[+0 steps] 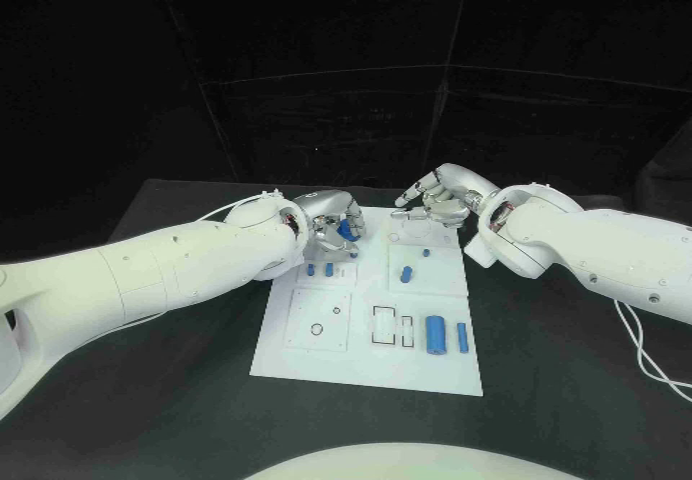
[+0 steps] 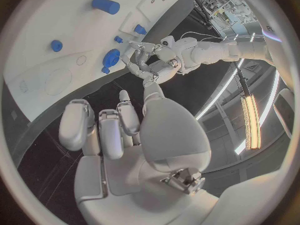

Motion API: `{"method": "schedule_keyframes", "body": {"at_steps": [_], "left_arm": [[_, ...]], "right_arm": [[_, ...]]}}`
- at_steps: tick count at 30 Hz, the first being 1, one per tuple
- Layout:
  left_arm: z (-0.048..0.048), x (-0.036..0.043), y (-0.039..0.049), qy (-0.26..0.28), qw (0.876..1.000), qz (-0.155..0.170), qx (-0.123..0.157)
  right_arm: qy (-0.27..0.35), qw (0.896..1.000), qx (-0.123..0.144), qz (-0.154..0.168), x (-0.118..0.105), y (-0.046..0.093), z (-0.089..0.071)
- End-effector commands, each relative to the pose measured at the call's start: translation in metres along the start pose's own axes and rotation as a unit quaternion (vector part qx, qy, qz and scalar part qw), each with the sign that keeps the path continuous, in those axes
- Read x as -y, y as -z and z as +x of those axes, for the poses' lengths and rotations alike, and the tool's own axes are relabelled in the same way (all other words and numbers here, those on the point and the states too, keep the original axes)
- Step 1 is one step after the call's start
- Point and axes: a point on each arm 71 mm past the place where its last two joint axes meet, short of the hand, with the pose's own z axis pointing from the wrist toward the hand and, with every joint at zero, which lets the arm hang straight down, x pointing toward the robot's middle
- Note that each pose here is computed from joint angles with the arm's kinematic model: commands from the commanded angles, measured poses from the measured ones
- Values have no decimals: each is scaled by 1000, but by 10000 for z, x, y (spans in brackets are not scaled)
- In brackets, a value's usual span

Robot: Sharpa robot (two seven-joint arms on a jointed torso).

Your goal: Assemble the parts on the task board

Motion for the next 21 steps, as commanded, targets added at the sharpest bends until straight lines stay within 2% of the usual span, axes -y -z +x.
{"method": "schedule_keyframes", "body": {"at_steps": [1,9,21], "left_arm": [[40,36,-38,-44,999,16,-28],[101,46,-102,-60,996,4,-58],[139,17,-145,-71,995,-14,-76]], "right_arm": [[1,1000,2,-5,-20,-7,-5],[1,1000,2,-5,-28,-14,2],[0,1000,1,-6,-36,-19,9]]}}
